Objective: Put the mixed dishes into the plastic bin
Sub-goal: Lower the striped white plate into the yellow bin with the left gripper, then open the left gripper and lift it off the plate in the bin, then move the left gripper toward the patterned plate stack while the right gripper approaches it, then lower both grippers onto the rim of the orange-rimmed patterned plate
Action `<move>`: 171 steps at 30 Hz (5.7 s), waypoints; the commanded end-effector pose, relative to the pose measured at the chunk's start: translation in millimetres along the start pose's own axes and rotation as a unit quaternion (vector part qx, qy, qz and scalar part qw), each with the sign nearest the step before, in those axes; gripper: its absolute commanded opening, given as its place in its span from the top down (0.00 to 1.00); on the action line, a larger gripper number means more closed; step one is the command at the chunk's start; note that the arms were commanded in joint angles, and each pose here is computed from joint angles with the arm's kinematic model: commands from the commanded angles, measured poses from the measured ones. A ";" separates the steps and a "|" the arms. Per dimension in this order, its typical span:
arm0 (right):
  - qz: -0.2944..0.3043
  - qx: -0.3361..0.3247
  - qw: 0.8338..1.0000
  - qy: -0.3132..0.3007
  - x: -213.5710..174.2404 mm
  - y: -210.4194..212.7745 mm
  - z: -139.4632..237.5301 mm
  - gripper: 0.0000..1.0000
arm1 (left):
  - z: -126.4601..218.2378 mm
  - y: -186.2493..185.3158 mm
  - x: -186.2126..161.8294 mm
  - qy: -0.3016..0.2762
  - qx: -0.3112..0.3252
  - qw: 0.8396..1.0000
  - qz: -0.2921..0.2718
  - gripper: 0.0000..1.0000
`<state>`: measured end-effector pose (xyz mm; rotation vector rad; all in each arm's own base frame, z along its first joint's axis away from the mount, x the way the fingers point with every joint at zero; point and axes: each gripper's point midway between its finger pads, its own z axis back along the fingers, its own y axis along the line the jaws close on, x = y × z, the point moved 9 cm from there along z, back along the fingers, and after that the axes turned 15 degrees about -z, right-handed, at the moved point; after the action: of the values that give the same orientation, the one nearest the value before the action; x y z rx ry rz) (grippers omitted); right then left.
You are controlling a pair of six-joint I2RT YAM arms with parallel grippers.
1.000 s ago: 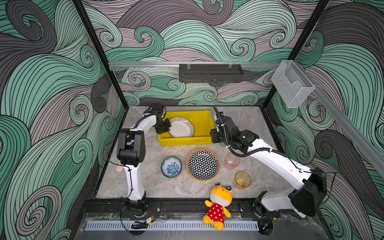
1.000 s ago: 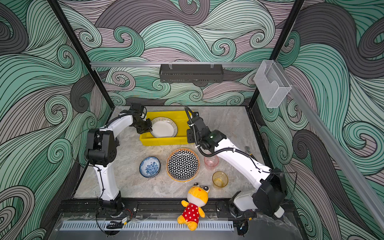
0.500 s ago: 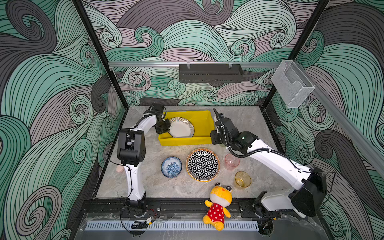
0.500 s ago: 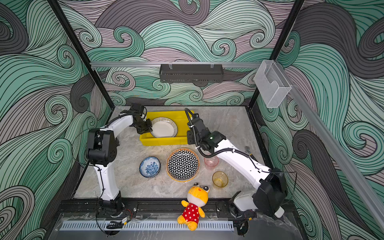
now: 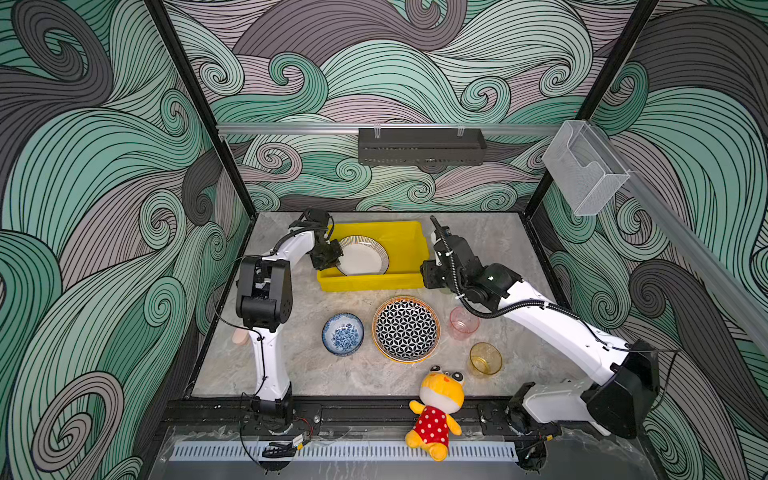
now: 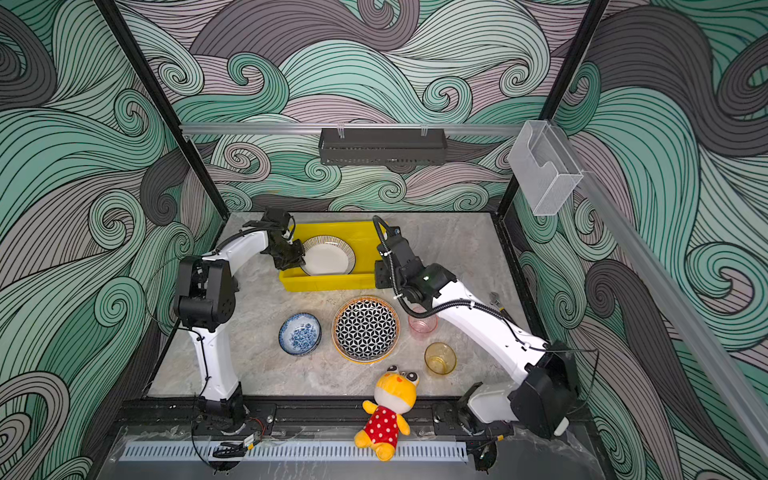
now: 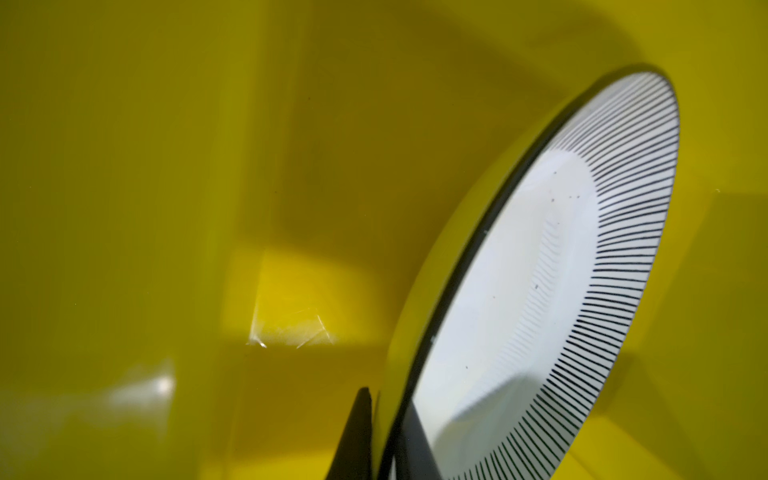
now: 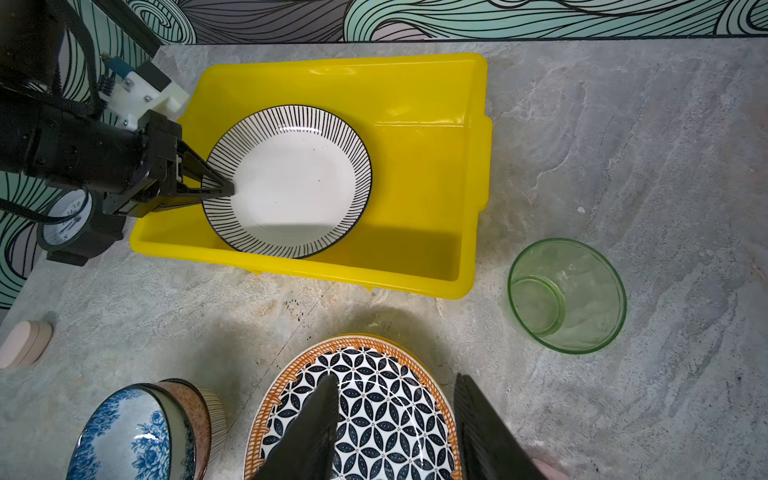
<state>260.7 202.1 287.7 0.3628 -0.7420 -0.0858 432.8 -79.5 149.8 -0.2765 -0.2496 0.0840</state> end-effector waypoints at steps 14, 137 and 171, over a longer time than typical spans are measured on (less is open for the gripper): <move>-0.004 0.009 1.000 0.013 -6.7 0.3 0.1 0.52 | -10.3 -0.4 -6.6 0.039 0.049 0.998 -0.001 0.88; 0.013 -0.097 0.984 0.150 -78.5 -33.9 -9.8 0.54 | 132.2 -102.3 -105.1 -0.037 -0.016 0.974 -0.222 0.78; 0.009 -0.163 0.966 0.202 -96.9 -59.9 -58.1 0.69 | 85.5 -132.9 -165.4 0.050 -0.057 0.950 -0.303 0.75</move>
<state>230.4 184.9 164.7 0.0305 -0.3201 -0.0932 256.6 -198.8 231.8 -0.2984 -0.2466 -0.5463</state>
